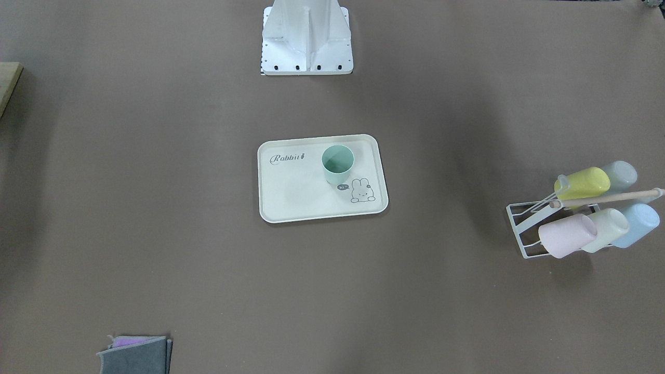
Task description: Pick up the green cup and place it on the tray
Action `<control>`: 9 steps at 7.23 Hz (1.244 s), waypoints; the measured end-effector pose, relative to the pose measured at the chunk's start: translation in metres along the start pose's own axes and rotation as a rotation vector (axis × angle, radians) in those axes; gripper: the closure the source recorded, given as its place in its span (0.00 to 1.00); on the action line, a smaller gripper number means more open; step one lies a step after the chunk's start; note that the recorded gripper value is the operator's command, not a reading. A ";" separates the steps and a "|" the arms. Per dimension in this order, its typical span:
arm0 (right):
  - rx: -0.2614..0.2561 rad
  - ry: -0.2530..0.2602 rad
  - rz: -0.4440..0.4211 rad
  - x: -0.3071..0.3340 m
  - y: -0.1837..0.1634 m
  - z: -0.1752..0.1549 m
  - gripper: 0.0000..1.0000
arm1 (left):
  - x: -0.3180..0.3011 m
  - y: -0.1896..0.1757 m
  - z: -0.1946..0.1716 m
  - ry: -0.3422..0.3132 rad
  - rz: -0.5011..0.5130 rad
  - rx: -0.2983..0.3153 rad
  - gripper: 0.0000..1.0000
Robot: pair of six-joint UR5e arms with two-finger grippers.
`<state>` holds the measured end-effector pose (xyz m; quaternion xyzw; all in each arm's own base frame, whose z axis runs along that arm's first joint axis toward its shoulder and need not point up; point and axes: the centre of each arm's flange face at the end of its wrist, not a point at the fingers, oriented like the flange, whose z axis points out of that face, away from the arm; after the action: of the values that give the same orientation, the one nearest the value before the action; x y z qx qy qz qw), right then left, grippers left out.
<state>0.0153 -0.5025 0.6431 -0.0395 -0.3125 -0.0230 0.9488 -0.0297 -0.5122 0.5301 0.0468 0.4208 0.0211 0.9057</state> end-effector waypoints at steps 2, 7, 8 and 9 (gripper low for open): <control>-0.002 -0.037 0.016 -0.004 -0.001 -0.001 0.00 | -0.055 0.057 0.017 0.005 -0.025 -0.046 0.01; 0.011 -0.071 0.077 -0.013 -0.009 -0.007 0.00 | -0.112 0.122 0.019 -0.006 -0.008 -0.064 0.01; 0.010 -0.072 0.079 -0.012 -0.009 -0.007 0.00 | -0.114 0.123 0.020 -0.006 -0.015 -0.068 0.01; 0.009 -0.071 0.086 -0.012 -0.010 -0.006 0.00 | -0.115 0.123 0.021 -0.006 -0.018 -0.068 0.01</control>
<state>0.0087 -0.5124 0.6314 -0.0494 -0.3443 0.0206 0.9373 -0.0878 -0.4000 0.6432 0.0120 0.4176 0.0271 0.9082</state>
